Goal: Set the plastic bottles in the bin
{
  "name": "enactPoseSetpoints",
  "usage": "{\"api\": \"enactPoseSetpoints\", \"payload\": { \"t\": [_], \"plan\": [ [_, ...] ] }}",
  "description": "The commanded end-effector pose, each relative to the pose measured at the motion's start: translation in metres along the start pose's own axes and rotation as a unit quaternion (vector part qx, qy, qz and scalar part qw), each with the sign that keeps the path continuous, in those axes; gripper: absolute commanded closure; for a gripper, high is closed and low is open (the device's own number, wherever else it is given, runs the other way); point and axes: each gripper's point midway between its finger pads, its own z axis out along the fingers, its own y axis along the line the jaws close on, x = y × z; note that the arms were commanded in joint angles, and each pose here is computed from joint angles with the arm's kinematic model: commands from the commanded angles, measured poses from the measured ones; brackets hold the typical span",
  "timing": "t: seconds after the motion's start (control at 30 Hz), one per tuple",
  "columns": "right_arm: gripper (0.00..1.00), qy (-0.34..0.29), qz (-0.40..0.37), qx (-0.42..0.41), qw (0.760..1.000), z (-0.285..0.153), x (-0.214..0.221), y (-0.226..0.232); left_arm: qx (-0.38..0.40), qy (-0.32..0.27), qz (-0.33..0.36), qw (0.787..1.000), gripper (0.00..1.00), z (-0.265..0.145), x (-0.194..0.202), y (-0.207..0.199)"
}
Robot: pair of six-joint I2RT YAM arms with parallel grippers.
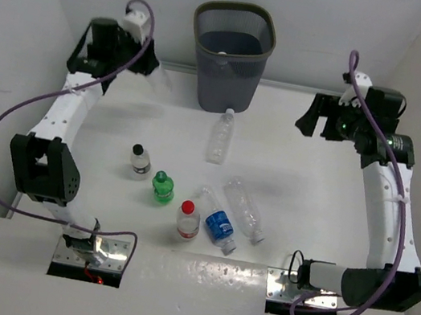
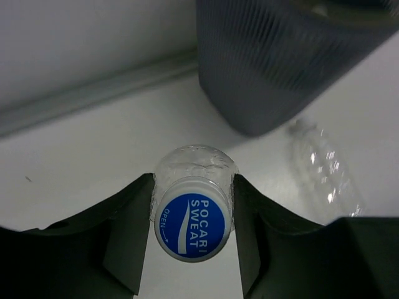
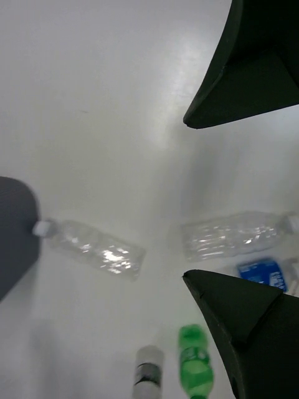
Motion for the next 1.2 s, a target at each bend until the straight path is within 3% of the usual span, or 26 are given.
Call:
{"api": "enactPoseSetpoints", "payload": {
  "t": [0.0,0.1,0.17,0.2,0.3,0.47,0.77,0.83,0.87,0.9,0.93,1.17],
  "plan": [
    [0.08,0.084,-0.021,-0.012,0.996,0.004,0.059,-0.003,-0.009,-0.255,0.062,0.965,0.84,-0.107,-0.199,-0.035],
    [0.09,0.145,-0.029,-0.004,0.989,0.007,0.11,-0.012,-0.007,-0.375,0.076,0.924,0.87,-0.15,-0.274,-0.061],
    [0.09,0.163,-0.036,-0.006,0.986,0.007,0.125,-0.014,0.006,-0.413,0.084,0.907,0.9,-0.164,-0.305,-0.08],
    [0.1,0.178,-0.038,-0.006,0.983,0.006,0.136,-0.014,0.015,-0.408,0.077,0.909,0.91,-0.143,-0.306,-0.081],
    [0.1,0.212,-0.037,-0.009,0.977,0.005,0.159,-0.013,0.03,-0.43,0.081,0.899,0.92,-0.133,-0.326,-0.101],
    [0.13,0.25,-0.069,-0.014,0.966,0.002,0.195,-0.014,0.024,-0.391,0.074,0.917,0.92,-0.045,-0.307,-0.104],
    [0.15,0.314,-0.108,-0.03,0.943,-0.01,0.244,0.0,0.017,-0.326,0.075,0.942,0.9,0.056,-0.257,-0.105],
    [0.15,0.328,-0.118,-0.033,0.937,-0.01,0.252,0.003,0.007,-0.321,0.081,0.943,0.72,0.065,-0.253,-0.105],
    [0.17,0.33,-0.114,-0.031,0.936,-0.008,0.255,0.004,0.003,-0.311,0.078,0.947,0.38,0.073,-0.246,-0.102],
    [0.17,0.334,-0.119,-0.034,0.934,-0.006,0.258,0.008,-0.007,-0.306,0.08,0.948,0.24,0.074,-0.244,-0.098],
    [0.17,0.339,-0.118,-0.026,0.933,-0.001,0.259,0.007,-0.013,-0.301,0.078,0.95,0.0,0.075,-0.242,-0.096],
    [0.22,0.352,-0.116,-0.006,0.929,0.03,0.253,0.017,-0.026,-0.338,0.079,0.937,0.0,0.013,-0.28,-0.106]
  ]
}}
